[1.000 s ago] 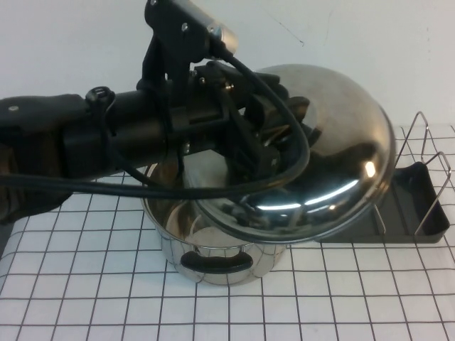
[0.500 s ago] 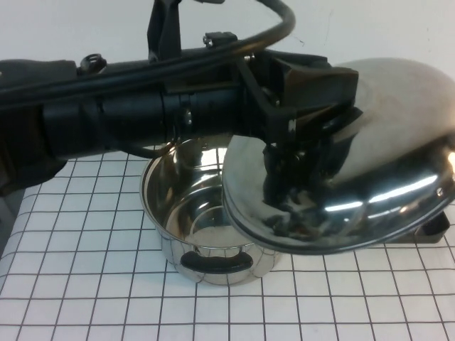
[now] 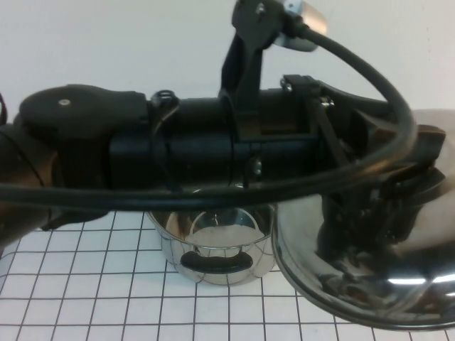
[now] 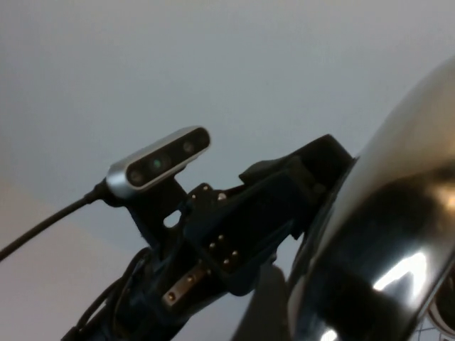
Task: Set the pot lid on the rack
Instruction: Hand over the pot lid
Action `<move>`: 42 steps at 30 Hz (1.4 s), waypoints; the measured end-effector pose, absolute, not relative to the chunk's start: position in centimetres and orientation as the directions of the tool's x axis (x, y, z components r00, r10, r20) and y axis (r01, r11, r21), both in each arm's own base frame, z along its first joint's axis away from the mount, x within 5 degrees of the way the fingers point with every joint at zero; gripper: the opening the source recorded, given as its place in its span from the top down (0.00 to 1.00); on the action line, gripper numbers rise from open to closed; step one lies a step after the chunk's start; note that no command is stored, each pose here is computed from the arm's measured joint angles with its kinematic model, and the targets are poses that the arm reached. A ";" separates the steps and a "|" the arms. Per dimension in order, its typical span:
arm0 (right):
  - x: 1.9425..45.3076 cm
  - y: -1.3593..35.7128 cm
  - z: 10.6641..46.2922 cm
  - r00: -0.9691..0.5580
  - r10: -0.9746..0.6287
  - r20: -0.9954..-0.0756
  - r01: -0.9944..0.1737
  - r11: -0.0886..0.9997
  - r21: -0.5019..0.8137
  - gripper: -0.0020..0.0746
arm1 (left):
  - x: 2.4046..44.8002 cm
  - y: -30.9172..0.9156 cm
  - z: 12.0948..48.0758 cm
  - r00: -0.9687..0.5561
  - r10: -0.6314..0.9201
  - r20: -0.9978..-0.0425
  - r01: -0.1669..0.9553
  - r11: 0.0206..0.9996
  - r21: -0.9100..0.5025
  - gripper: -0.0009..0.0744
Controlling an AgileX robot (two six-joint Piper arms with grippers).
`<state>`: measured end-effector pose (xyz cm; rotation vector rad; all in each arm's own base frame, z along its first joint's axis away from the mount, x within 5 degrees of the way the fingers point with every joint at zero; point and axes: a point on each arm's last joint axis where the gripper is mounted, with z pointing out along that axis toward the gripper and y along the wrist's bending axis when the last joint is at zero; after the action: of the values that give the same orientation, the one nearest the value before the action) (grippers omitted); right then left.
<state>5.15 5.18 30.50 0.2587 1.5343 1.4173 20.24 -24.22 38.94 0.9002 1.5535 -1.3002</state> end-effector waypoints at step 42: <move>12.1 6.5 35.9 -0.194 0.414 -0.889 -0.502 0.737 0.453 0.95 | 19.5 -23.5 38.3 -0.234 0.204 -0.951 0.947 0.270 -0.175 0.81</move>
<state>12.13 6.47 35.88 -0.0734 1.5619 0.8259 19.54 -23.49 38.26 1.0762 1.6465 -1.0433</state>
